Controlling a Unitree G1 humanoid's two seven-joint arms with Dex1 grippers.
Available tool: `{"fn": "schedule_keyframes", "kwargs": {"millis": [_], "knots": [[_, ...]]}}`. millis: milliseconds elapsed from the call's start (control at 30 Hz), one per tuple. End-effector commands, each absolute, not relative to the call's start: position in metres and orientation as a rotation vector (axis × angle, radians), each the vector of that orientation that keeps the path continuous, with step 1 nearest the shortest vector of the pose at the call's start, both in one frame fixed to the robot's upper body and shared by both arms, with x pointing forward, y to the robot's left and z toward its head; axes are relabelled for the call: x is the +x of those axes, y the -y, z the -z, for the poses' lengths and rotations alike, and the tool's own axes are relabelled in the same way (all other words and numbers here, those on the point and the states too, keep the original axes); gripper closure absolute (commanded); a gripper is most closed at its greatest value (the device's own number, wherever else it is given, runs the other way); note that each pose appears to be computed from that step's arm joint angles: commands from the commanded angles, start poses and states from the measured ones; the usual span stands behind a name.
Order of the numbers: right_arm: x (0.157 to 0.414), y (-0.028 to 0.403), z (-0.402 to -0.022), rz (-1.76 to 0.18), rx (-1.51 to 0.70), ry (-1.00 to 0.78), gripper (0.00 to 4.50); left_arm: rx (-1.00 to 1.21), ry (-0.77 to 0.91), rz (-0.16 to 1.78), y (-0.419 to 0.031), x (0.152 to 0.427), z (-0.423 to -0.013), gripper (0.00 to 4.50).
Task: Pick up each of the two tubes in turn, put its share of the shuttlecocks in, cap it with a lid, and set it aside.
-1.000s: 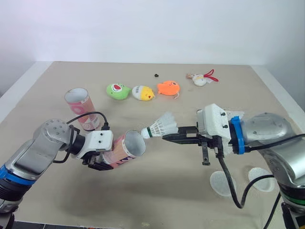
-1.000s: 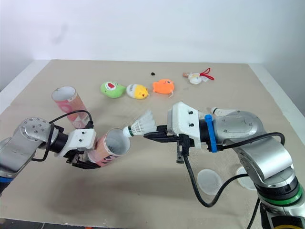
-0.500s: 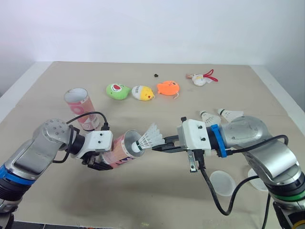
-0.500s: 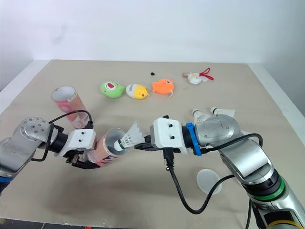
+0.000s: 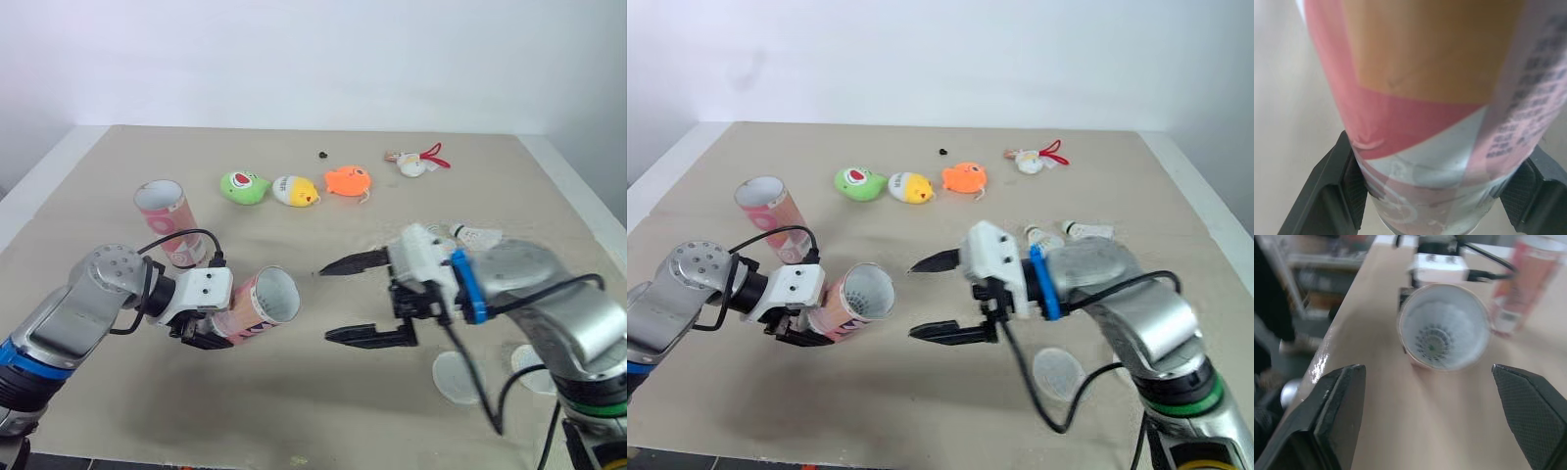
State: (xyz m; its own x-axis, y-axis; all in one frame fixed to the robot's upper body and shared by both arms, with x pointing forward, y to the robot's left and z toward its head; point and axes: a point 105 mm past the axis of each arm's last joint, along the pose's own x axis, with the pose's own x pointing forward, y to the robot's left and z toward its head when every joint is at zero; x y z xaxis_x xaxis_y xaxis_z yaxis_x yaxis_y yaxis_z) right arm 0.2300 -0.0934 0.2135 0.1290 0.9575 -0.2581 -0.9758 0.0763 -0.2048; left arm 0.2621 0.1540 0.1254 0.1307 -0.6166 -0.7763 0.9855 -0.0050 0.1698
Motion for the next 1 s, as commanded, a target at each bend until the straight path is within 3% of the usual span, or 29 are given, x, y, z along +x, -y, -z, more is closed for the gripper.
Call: {"fn": "schedule_keyframes", "kwargs": {"millis": [33, 133, 333, 467, 733, 1000], "knots": [[0.229, 0.115, -0.221, -1.305, -0.298, -0.045, 0.05, 0.786, -0.674, 1.419, -0.155, 0.251, -0.102, 1.56], [0.229, 0.138, -0.211, -1.116, -0.229, -0.078, 0.05, 0.780, -0.676, 1.412, -0.157, 0.250, -0.102, 1.56], [0.190, 0.175, -0.167, -0.926, -0.128, -0.285, 0.05, 0.775, -0.679, 1.415, -0.157, 0.249, -0.100, 1.56], [0.182, 0.194, -0.150, -0.811, -0.102, -0.350, 0.05, 0.773, -0.668, 1.427, -0.152, 0.252, -0.099, 1.56], [0.219, 0.223, -0.126, -0.556, -0.146, -0.330, 0.05, 0.770, -0.658, 1.448, -0.146, 0.254, -0.099, 1.56], [0.250, 0.235, -0.114, -0.445, -0.214, -0.314, 0.05, 0.766, -0.662, 1.438, -0.146, 0.251, -0.103, 1.56]]}}
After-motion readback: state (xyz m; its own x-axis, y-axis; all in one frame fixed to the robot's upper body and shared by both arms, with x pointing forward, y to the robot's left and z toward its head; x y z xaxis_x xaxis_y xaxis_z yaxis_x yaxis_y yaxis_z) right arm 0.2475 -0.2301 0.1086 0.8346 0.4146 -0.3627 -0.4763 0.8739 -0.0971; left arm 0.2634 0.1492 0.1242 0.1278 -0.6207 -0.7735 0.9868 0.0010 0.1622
